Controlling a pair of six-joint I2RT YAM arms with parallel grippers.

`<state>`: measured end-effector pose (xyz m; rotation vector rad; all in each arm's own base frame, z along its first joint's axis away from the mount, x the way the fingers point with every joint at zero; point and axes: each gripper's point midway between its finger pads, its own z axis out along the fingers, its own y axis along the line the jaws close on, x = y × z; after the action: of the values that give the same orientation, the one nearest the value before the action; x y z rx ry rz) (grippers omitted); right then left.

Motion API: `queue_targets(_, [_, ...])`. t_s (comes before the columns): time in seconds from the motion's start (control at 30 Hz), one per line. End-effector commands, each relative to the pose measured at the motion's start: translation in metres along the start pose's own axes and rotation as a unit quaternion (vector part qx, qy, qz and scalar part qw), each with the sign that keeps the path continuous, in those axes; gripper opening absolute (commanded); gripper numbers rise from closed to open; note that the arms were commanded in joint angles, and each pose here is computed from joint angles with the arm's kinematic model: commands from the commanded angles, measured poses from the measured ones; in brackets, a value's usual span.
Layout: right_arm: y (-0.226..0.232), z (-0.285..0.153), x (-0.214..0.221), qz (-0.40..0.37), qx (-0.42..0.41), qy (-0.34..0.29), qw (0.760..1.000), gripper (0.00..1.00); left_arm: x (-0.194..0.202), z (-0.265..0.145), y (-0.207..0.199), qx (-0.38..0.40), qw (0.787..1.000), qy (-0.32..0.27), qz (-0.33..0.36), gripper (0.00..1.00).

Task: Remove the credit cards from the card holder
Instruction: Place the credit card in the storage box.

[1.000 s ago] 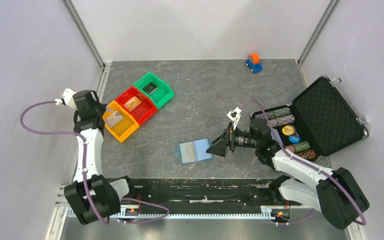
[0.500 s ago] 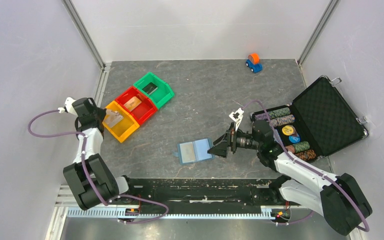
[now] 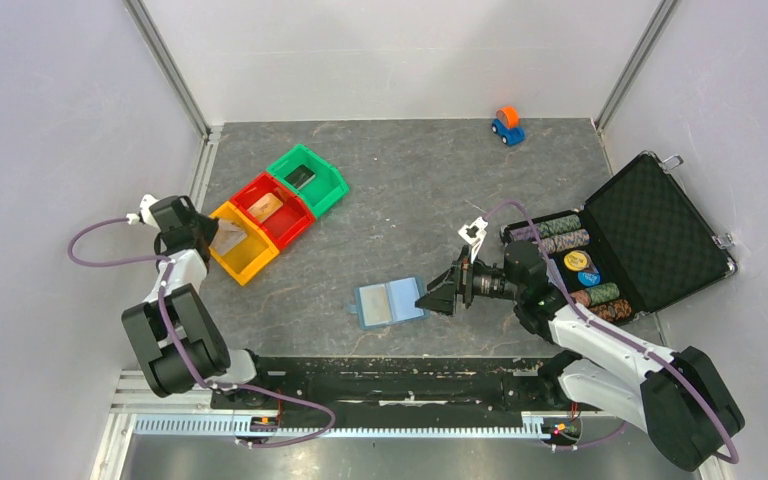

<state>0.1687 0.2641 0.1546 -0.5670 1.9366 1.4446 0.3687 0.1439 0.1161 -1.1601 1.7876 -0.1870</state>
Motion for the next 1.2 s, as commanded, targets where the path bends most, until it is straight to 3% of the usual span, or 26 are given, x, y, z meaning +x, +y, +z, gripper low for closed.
queue_targets(0.0, [0.003,0.0,-0.01,-0.016,-0.003,-0.018,1.0,0.98,-0.013,0.005,-0.008,0.015,1.0,-0.018,0.008,0.02])
queue_targets(1.0, [0.007,-0.002,-0.01,-0.016,-0.009,-0.023,1.0,0.98,-0.021,0.015,0.008,-0.018,0.997,-0.044,0.062,0.05])
queue_targets(1.17, [0.006,-0.002,-0.01,-0.015,-0.008,-0.022,1.0,0.98,-0.019,0.018,0.011,-0.023,0.997,-0.04,0.064,0.12])
